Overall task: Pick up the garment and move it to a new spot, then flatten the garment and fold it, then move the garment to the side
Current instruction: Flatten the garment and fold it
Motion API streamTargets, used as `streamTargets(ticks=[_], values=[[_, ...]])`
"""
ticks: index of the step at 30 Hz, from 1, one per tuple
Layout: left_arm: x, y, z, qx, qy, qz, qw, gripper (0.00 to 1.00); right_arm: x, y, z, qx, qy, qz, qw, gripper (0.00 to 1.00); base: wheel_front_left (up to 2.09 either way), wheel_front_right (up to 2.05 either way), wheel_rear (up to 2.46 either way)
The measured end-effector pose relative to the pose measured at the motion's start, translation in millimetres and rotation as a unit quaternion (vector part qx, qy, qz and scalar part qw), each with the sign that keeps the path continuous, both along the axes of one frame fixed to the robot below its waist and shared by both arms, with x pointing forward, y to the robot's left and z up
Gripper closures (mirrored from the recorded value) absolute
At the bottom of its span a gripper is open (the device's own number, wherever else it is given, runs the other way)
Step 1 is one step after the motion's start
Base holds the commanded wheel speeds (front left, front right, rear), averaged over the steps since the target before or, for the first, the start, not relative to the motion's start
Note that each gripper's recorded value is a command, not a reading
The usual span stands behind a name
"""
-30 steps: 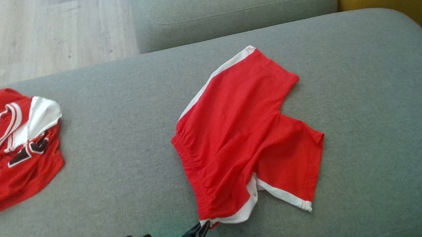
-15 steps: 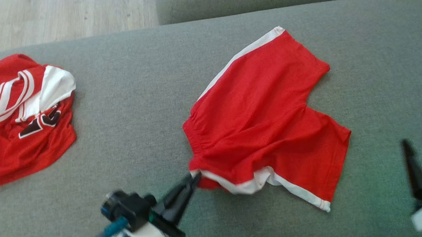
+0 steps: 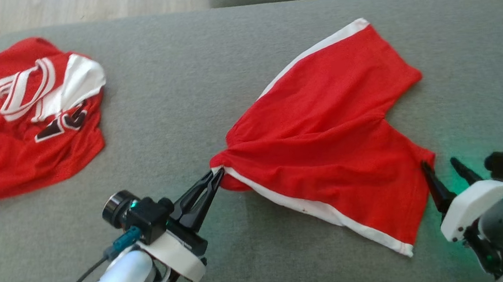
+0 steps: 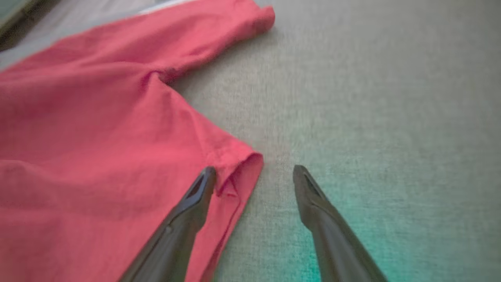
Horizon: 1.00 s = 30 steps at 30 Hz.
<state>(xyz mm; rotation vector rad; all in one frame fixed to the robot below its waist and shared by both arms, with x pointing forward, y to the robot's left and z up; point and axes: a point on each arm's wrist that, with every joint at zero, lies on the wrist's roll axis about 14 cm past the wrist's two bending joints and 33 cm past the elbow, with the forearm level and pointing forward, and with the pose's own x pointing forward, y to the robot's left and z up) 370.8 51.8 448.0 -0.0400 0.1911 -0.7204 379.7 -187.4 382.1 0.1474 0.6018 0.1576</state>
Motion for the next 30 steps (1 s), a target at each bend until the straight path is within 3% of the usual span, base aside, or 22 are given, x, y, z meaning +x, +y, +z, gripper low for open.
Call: streamTargets(ticks=[2, 3, 4, 5, 12, 17, 18, 19, 24, 30], values=[[2.9, 3.1, 0.6, 0.0, -0.001, 0.007, 1.0, 1.0, 0.9, 3.8, -14.3, -0.007, 0.027, 0.012, 1.0, 0.0, 0.0, 0.0, 0.0], [3.9, 4.1, 0.2, 0.0, 0.0, 0.01, 1.0, 1.0, 0.7, 6.1, -20.4, -0.011, 0.038, 0.019, 0.999, 0.2, 0.0, 0.0, 0.0], [4.9, 4.6, -0.3, -0.001, 0.001, 0.012, 1.0, 1.0, 2.5, 8.2, -23.2, -0.013, 0.041, 0.025, 0.999, 0.48, 0.0, 0.0, 0.0], [5.8, 4.6, -0.3, -0.002, 0.001, 0.013, 1.0, 1.0, 5.8, 9.5, -24.4, -0.016, 0.041, 0.031, 0.999, 1.0, 0.0, 0.0, 0.0], [4.8, -1.2, -6.4, -0.01, 0.014, 0.012, 1.0, 1.0, 44.4, 11.2, -14.0, -0.034, -0.005, 0.05, 0.998, 1.0, 0.0, 0.0, 0.0], [10.0, -7.9, -3.5, -0.016, 0.009, 0.003, 1.0, 1.0, 89.0, -8.2, 16.3, -0.06, -0.084, 0.028, 0.994, 1.0, 0.0, 0.0, 0.0], [10.7, -9.5, -3.0, -0.017, 0.009, 0.0, 1.0, 1.0, 98.1, -11.6, 24.0, -0.065, -0.099, 0.022, 0.993, 0.72, 0.0, 0.0, 0.0], [10.4, -11.6, -2.5, -0.018, 0.008, -0.005, 1.0, 1.0, 104.8, -14.1, 29.4, -0.066, -0.107, 0.017, 0.992, 0.0, 0.0, 0.0, 0.0], [7.4, -20.3, 1.6, -0.021, 0.004, -0.015, 1.0, 1.0, 101.6, -18.7, 32.9, -0.064, -0.126, 0.004, 0.99, 0.0, 0.0, 0.0, 0.0], [9.1, -25.9, 9.8, -0.03, -0.005, -0.014, 0.999, 1.0, 28.5, -9.6, -5.5, -0.054, -0.083, 0.014, 0.995, 0.0, 0.0, 0.0, 0.0]])
